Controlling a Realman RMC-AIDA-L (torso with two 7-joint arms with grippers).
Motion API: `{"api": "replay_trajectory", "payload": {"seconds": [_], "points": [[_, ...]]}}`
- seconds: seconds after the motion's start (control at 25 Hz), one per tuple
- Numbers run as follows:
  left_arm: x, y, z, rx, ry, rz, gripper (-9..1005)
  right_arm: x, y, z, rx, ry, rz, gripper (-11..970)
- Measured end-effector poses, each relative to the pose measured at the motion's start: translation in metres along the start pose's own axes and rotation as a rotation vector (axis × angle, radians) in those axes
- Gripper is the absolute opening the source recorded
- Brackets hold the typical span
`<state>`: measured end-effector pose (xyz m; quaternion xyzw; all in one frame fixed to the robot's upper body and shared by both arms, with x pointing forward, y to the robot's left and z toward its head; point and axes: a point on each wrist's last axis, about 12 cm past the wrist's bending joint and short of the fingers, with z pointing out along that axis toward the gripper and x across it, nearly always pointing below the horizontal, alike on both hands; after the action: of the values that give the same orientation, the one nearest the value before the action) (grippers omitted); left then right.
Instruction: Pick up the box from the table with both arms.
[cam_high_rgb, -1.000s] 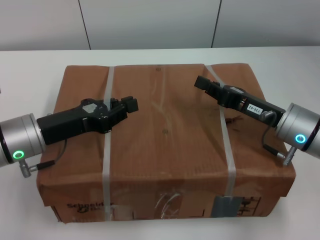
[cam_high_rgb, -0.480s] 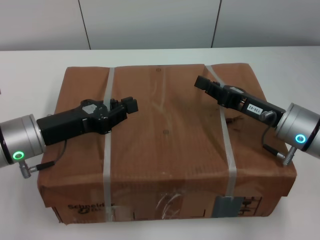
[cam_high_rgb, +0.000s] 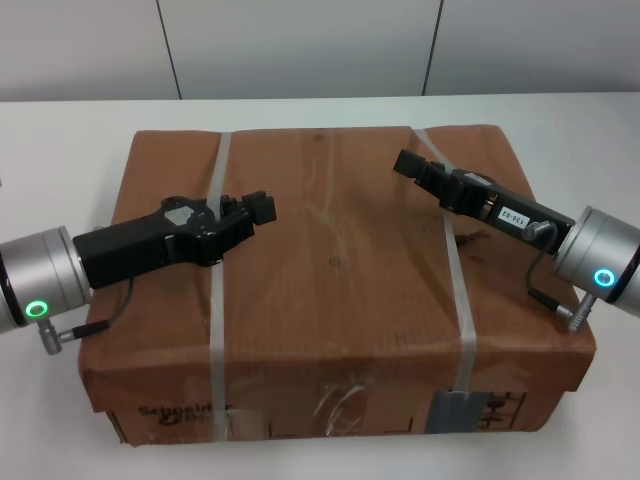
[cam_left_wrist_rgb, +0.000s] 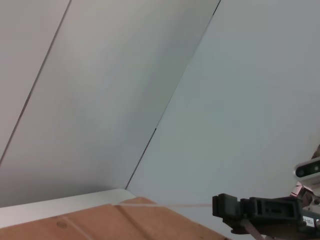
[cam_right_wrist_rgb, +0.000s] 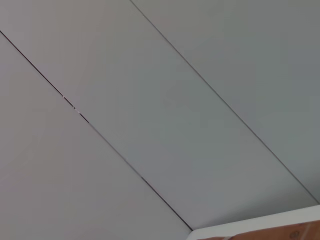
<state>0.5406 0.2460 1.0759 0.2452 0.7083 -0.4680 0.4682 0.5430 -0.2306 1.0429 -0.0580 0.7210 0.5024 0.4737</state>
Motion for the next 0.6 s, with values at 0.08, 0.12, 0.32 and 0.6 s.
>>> {"api": "replay_trajectory", "payload": {"seconds": [0.08,0.12,0.32,0.6], "points": [[-0.0004,0.0,0.0,0.0,-0.003,-0.001,128,0.0,0.0,-0.0001,0.0,0.0,0.0,39],[-0.0009,0.0001,0.0,-0.001,-0.007,-0.001,128,0.0001,-0.0001,-0.0001,0.0,0.0,0.0,39],[-0.0014,0.0001,0.0,-0.001,-0.011,-0.002,128,0.0001,-0.0001,-0.0002,0.0,0.0,0.0,39],[-0.0015,0.0002,0.0001,-0.001,-0.011,-0.001,128,-0.0001,-0.0001,-0.0001,0.001,-0.002,-0.006,39]]}}
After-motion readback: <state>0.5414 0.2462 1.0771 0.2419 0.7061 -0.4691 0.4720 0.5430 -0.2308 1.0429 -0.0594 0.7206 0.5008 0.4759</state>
